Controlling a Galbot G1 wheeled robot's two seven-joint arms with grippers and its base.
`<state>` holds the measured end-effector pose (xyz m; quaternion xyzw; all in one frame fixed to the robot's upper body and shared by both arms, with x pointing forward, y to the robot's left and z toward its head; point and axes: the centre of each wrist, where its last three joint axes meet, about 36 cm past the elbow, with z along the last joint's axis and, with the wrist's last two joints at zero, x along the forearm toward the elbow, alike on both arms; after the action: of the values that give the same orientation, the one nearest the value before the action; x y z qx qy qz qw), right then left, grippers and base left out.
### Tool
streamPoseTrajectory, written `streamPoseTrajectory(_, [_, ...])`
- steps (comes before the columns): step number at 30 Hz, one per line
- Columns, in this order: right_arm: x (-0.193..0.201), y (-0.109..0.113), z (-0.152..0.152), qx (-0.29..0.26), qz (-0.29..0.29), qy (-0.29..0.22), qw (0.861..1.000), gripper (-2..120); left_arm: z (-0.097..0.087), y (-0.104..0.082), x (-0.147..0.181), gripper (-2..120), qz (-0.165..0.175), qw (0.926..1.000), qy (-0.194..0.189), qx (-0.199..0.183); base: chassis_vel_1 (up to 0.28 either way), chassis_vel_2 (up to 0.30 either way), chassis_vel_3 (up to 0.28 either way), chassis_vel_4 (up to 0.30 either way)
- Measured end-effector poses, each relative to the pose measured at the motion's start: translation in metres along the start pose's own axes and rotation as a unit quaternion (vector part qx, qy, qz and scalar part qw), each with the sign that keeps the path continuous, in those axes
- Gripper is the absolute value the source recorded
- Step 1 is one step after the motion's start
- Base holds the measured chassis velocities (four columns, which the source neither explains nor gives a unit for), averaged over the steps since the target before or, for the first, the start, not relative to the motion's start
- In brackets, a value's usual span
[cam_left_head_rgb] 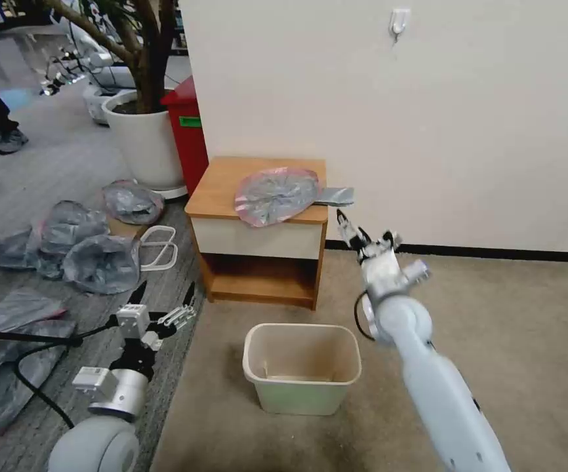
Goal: Pick up the garbage bag from the table and place it over the trash can.
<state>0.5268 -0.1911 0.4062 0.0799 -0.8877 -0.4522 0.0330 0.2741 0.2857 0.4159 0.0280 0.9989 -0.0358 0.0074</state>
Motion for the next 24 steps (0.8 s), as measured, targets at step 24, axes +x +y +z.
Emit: streamPoseTrajectory(24, [-0.069,0.003,0.017,-0.026,-0.006,-0.015,1.0,75,0.016,-0.008,0.003,100,-0.032,0.9994,0.008,-0.004,0.0,0.0,0.0,0.0])
